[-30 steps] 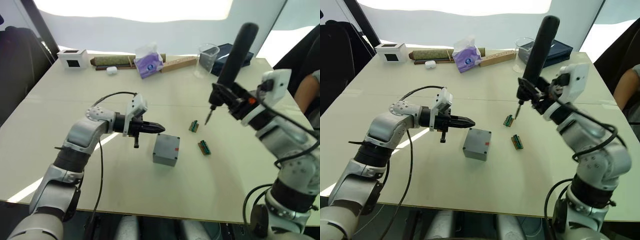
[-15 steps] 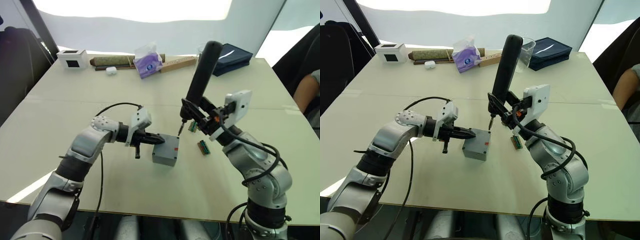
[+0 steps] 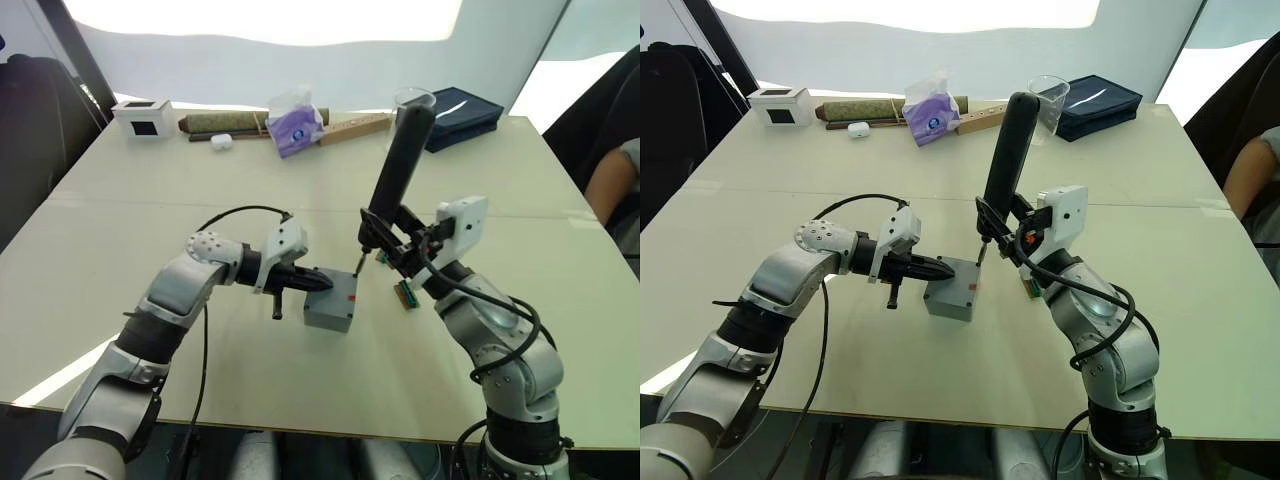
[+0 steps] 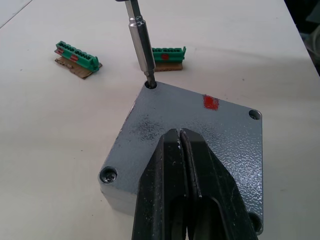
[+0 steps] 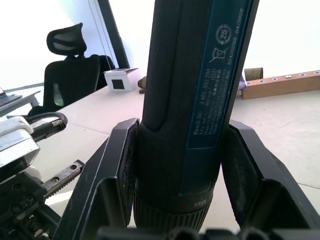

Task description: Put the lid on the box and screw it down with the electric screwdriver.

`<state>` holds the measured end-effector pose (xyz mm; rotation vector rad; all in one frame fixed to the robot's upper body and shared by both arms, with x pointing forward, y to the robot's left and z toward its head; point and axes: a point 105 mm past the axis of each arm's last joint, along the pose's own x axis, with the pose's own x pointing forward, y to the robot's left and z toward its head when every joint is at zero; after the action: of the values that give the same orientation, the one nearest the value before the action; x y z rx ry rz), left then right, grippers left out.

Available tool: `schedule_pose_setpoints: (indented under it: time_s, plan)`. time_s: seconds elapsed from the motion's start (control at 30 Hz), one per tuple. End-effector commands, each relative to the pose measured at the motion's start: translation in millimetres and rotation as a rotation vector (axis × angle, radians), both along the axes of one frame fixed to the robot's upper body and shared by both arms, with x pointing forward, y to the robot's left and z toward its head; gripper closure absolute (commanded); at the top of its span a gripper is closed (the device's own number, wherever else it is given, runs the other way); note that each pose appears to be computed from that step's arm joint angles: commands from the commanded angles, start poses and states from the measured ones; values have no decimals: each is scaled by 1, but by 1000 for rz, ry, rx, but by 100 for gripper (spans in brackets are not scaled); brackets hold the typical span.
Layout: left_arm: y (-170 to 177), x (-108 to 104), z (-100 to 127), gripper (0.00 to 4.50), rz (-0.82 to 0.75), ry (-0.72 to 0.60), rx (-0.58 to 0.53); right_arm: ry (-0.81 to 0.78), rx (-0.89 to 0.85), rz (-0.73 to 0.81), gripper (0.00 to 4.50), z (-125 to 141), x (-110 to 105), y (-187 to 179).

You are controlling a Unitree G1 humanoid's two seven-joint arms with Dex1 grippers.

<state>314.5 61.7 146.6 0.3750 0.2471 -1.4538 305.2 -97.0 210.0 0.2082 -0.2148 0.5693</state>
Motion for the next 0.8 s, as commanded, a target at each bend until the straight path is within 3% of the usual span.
schedule_pose_setpoints:
  time_s: [0.03,0.17,0.4,0.8]
  plan:
    - [0,0,-1,450,-6,-6,21,-83,25,3,263,14,-8,1]
    - [1,0,-1,450,-6,-4,25,-79,-73,14,263,2,-8,7]
    - [6,-1,-12,450,-7,0,63,40,-267,60,263,-42,-10,14]
    - [5,-4,-21,450,-5,12,69,91,-288,66,263,-54,-6,15]
